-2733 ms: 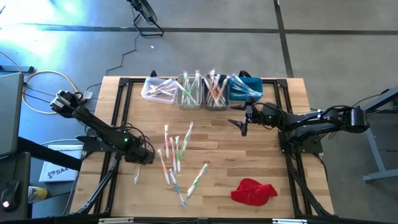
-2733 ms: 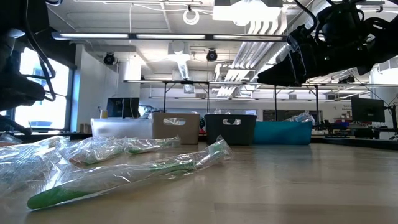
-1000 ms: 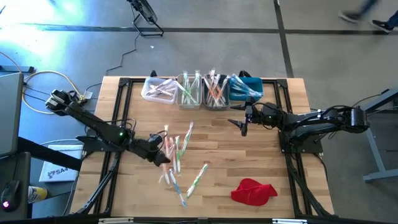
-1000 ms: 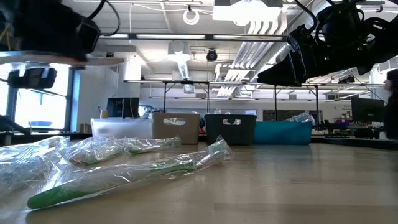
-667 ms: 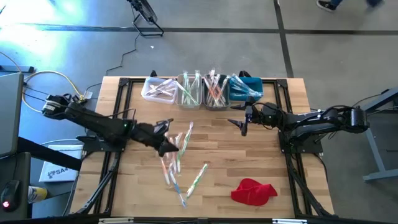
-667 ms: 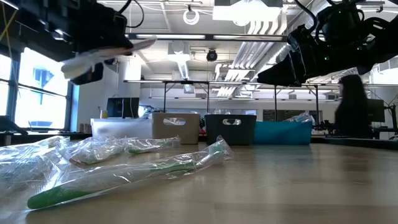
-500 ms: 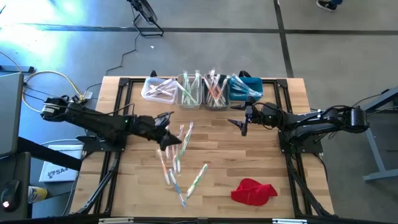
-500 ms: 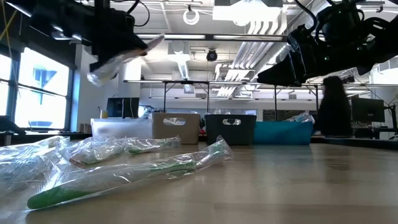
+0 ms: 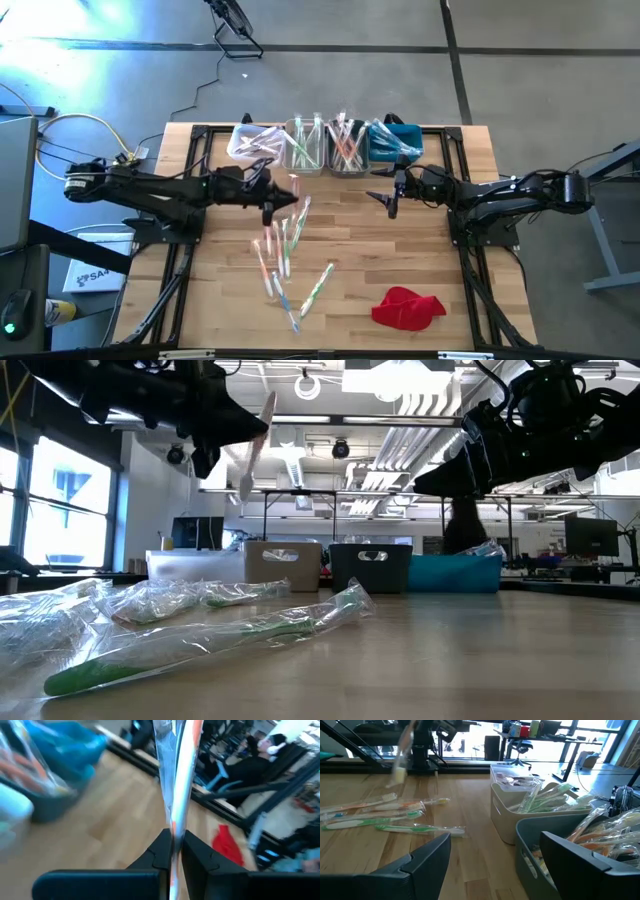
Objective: Pick & Place Toothbrushes
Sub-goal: Put the orange toothbrush into the dark green bin
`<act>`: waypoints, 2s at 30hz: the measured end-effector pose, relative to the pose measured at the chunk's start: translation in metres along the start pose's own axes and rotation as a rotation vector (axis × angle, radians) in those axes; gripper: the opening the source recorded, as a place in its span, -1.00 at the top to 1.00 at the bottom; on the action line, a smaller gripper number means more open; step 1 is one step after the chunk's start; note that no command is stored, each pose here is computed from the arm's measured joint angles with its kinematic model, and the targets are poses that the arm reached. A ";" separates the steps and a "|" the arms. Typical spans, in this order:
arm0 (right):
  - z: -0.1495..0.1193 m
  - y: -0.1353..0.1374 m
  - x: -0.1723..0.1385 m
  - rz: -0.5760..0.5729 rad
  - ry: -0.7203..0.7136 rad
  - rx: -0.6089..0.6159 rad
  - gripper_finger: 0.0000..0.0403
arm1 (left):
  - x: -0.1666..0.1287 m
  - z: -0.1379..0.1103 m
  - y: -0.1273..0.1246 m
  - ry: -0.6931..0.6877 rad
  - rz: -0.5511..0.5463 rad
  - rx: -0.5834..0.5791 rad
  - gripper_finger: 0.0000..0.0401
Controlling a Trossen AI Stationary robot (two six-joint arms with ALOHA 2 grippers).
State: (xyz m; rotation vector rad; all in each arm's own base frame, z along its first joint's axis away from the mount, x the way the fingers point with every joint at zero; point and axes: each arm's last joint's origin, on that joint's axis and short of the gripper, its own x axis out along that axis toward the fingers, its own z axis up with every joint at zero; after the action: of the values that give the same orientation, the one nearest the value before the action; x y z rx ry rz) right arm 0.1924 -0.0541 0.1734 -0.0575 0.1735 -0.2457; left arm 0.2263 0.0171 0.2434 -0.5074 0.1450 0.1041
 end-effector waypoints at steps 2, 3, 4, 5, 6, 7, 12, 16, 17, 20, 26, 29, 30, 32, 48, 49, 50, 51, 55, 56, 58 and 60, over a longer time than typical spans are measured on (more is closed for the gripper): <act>0.000 0.000 0.000 0.000 0.000 0.000 -0.48 | 0.000 0.002 0.003 -0.023 0.031 0.043 0.89; 0.000 0.000 0.000 0.000 0.000 0.000 -0.48 | 0.000 0.003 0.004 -0.034 0.049 0.062 0.89; 0.000 0.000 0.000 0.000 0.000 0.000 -0.48 | 0.000 0.003 0.004 -0.041 0.061 0.077 0.89; 0.000 0.000 0.000 0.000 -0.001 0.000 -0.48 | 0.000 0.004 0.005 -0.052 0.080 0.089 0.89; 0.000 0.000 0.000 0.000 -0.005 0.000 -0.48 | 0.002 0.003 0.006 -0.060 0.092 0.099 0.89; 0.001 0.000 0.000 -0.001 -0.010 0.000 -0.48 | 0.003 0.003 0.006 -0.062 0.105 0.108 0.89; 0.002 0.000 0.000 -0.002 -0.025 -0.001 -0.48 | 0.014 -0.006 0.012 -0.041 0.153 0.115 0.89; 0.003 0.000 0.000 -0.002 -0.027 -0.001 -0.48 | 0.032 -0.013 0.018 -0.079 0.186 0.150 0.89; 0.003 0.000 0.000 -0.002 -0.027 -0.001 -0.48 | 0.036 -0.015 0.019 -0.089 0.181 0.163 0.89; 0.003 0.000 0.000 -0.002 -0.028 -0.001 -0.48 | 0.047 -0.019 0.022 -0.133 0.160 0.204 0.89; 0.004 0.000 0.000 0.001 -0.040 0.001 -0.48 | 0.055 -0.018 0.021 -0.143 0.137 0.264 0.89; 0.007 0.000 0.000 0.000 -0.076 0.007 -0.48 | 0.058 -0.012 0.017 -0.158 0.120 0.288 0.89; 0.009 0.000 0.000 0.002 -0.094 0.010 -0.48 | 0.058 -0.010 0.016 -0.161 0.114 0.299 0.89; 0.011 0.000 -0.001 0.017 -0.119 0.041 -0.48 | 0.059 -0.008 0.014 -0.164 0.096 0.320 0.89; 0.016 0.014 0.016 0.137 -0.228 0.038 -0.48 | 0.064 0.010 0.004 -0.226 0.050 0.364 0.89; 0.018 0.015 0.020 0.141 -0.228 0.038 -0.48 | 0.066 0.010 0.004 -0.224 0.046 0.364 0.89; 0.018 0.016 0.024 0.145 -0.223 0.038 -0.48 | 0.068 0.009 0.004 -0.220 0.042 0.365 0.89; 0.018 0.017 0.028 0.149 -0.214 0.038 -0.48 | 0.069 0.008 0.004 -0.213 0.038 0.366 0.89; 0.018 0.022 0.045 0.166 -0.184 0.037 -0.48 | 0.079 0.007 0.005 -0.199 0.033 0.367 0.89; 0.018 0.023 0.049 0.169 -0.180 0.037 -0.48 | 0.082 0.006 0.006 -0.192 0.035 0.367 0.89; 0.017 0.025 0.056 0.174 -0.169 0.037 -0.48 | 0.086 0.004 0.007 -0.182 0.039 0.367 0.89; 0.017 0.025 0.063 0.178 -0.160 0.037 -0.48 | 0.089 0.004 0.007 -0.183 0.039 0.367 0.89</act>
State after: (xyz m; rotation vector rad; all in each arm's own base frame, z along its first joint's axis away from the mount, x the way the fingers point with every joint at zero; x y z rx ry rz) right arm 0.2614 -0.0443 0.1778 -0.0242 0.0140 -0.0666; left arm 0.3138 0.0307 0.2291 -0.1270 -0.0067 0.1575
